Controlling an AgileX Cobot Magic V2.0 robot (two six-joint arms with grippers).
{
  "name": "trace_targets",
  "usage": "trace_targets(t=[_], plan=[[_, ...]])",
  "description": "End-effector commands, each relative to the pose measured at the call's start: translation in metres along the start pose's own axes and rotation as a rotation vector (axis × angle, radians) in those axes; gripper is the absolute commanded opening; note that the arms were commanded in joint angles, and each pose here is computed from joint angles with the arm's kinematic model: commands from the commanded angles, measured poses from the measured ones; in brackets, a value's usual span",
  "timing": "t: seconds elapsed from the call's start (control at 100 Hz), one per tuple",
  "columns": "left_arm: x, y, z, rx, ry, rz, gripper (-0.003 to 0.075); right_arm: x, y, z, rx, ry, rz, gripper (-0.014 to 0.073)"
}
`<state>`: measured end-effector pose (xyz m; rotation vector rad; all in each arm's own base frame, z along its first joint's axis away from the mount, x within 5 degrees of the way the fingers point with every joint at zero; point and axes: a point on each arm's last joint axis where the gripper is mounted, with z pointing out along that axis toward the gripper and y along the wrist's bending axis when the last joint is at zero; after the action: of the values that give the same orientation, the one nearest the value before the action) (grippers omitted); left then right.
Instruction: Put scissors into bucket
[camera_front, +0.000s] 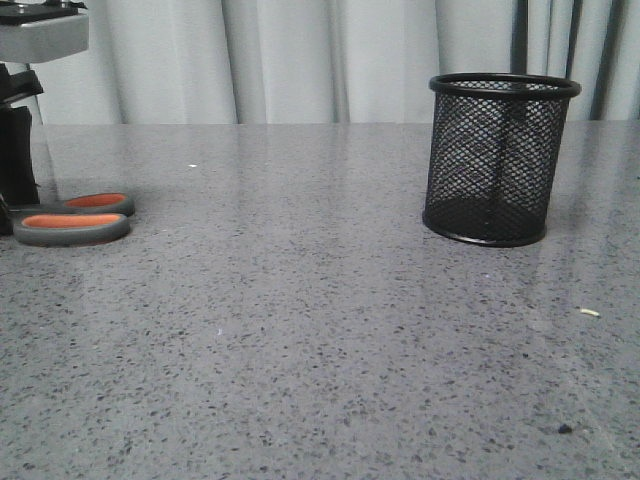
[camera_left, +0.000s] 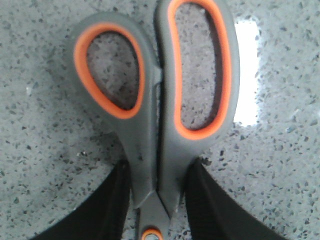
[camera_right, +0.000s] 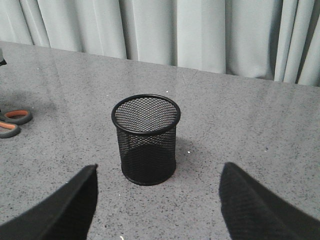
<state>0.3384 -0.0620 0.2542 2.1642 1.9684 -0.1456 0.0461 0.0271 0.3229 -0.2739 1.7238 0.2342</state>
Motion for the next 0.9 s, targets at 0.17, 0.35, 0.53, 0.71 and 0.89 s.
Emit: trace_targets(t=[0.17,0.35,0.53,0.71,0.89], plan=[[-0.012,-0.009,-0.046,-0.176,-0.032,0.010,0.0168,-0.016,0.001,-0.002,-0.017,-0.108,0.076,0.0466],[-0.022,-0.018,-0.079,-0.342,-0.085,0.012,0.0168,-0.019,0.005,-0.003,-0.068,-0.137,0.159,0.0466],[-0.052,-0.033,-0.123,-0.591,-0.209,0.046,0.0168,-0.036,0.017,-0.008,-0.216,-0.220,0.267,0.0466],[-0.098,-0.061,-0.149,-0.726,-0.314,0.185,0.0168,-0.062,0.026,-0.002,-0.394,-0.285,0.293,0.0466],[-0.137,-0.088,-0.161,-0.764,-0.412,0.320,0.0168,-0.097,0.025,0.014,-0.466,-0.287,0.246,0.0472]])
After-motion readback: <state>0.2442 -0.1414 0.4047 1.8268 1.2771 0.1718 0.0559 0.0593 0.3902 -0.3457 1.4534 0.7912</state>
